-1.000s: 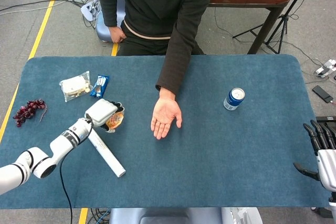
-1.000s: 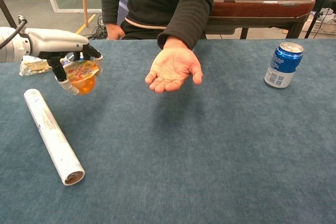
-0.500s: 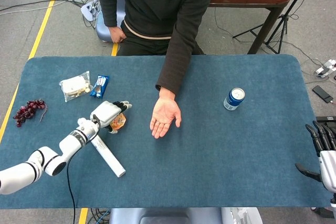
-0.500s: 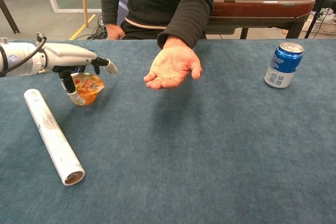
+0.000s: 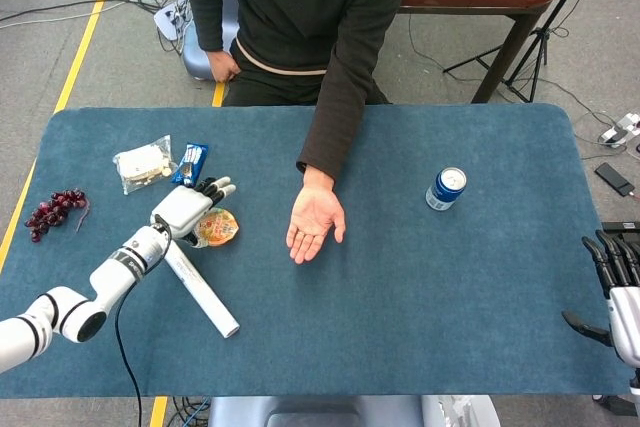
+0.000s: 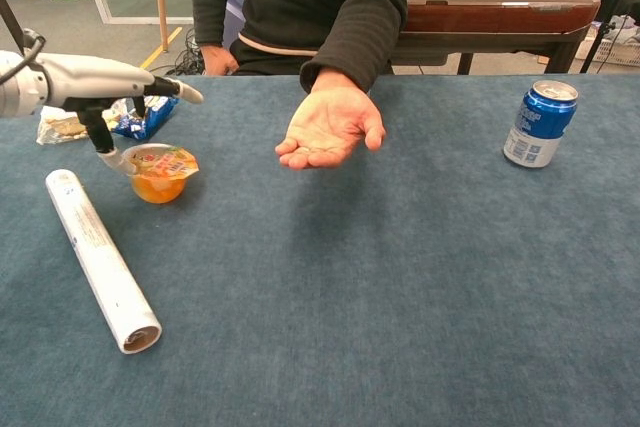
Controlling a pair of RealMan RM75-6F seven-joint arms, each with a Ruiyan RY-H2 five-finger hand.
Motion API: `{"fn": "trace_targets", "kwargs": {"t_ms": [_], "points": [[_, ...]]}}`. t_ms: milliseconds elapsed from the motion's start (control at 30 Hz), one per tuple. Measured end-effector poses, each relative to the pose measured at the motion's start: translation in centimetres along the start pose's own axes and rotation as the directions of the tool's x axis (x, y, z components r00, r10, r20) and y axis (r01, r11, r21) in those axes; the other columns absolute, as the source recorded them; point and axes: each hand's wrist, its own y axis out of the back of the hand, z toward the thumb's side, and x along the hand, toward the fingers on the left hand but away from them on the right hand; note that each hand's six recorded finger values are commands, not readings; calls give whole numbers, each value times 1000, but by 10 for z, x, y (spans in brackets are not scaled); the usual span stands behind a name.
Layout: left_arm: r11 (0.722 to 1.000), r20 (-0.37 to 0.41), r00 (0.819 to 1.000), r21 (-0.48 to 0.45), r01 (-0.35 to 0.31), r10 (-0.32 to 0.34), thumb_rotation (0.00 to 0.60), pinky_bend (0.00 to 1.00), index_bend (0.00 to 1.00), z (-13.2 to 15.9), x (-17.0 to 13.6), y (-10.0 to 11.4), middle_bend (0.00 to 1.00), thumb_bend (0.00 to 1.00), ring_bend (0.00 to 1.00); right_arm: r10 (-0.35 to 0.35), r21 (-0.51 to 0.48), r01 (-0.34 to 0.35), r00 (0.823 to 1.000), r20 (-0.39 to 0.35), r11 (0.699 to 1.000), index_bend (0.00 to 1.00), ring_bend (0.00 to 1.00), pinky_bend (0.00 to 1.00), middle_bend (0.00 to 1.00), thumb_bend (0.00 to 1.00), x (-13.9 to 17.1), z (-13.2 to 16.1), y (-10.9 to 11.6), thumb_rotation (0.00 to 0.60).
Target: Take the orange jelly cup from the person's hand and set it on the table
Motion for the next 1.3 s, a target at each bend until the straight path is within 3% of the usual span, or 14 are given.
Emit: {"fn": "trace_targets", "kwargs": {"t_ms": [200,433,733,1067,1300], "points": [[993,-85,992,-58,-100,95,600,188,0,-27,-33,26,0,138,0,1,-4,-1,1000,1,1000,16,0,57,12,51,0,-1,0,600],[977,-208,965,-107,-187,162,600,168,0,-60,-83,33,0,138,0,7,-7,-7,1000,-2,1000,16,0,57,12,51,-3,-2,-1,600],[962,-345,922,-138,-236,176,600,113,0,-70,-159,3,0,137,0,28,-41,-30,998,-55,999,16,0,56,12,52,-6,11,-6,600],[937,-478,849,-135,-322,223,600,114,0,-52,-230,-32,0,137,0,41,-59,-47,995,-96,997,16,0,57,12,52,-9,24,-12,600],[937,-489,840,-114,-330,237,600,112,0,-31,-251,-46,0,138,0,50,-75,-57,994,-98,996,16,0,57,12,52,-6,26,-16,600]]}}
